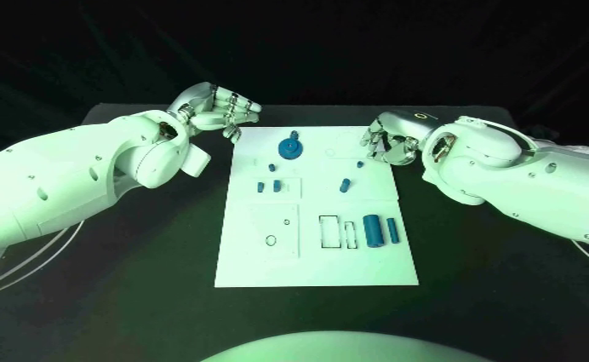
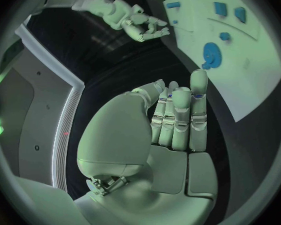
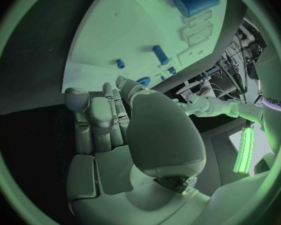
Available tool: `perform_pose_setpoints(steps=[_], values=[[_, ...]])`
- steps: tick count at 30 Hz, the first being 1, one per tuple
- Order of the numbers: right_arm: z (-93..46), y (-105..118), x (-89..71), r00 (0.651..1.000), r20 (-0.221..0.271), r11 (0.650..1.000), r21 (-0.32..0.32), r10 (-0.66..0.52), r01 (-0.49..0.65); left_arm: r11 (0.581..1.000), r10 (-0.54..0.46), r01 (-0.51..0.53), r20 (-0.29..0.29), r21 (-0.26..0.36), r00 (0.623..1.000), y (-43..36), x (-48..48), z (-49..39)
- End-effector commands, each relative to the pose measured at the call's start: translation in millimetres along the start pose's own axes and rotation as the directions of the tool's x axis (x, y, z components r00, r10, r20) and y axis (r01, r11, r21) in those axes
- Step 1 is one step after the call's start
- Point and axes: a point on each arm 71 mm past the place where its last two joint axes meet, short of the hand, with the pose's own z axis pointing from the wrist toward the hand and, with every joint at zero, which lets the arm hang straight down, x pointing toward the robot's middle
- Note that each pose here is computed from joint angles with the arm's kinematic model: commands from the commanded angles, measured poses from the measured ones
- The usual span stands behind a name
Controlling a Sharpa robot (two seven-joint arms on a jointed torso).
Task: Assemble the parts on the task board
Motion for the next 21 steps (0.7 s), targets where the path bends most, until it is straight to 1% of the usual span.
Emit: perform_pose_setpoints(steps=[1, 4, 7, 12, 21], values=[[1.3, -0.5, 5.4, 0.993, -0.046, 0.993, 0.033, -0.11, 0.111, 0.936, -0.353, 0.348, 0.143, 0.059, 0.925, -1.6, -5.7, -4.6], [1.6, 2.8, 12.0, 0.988, -0.079, 0.991, 0.015, -0.13, 0.131, 0.906, -0.422, 0.419, 0.158, 0.053, 0.893, -0.8, -2.7, -9.1], [1.5, 5.1, 16.8, 0.986, -0.095, 0.99, 0.005, -0.14, 0.141, 0.894, -0.447, 0.446, 0.158, 0.048, 0.88, -0.4, -0.7, -11.1], [2.9, 10.0, 22.0, 0.984, -0.101, 0.989, -0.011, -0.148, 0.148, 0.882, -0.47, 0.469, 0.142, 0.041, 0.871, -1.1, 4.2, -12.0], [4.9, 18.6, 29.1, 0.984, -0.104, 0.989, -0.038, -0.145, 0.141, 0.876, -0.481, 0.481, 0.125, 0.036, 0.868, -2.6, 10.7, -9.0]])
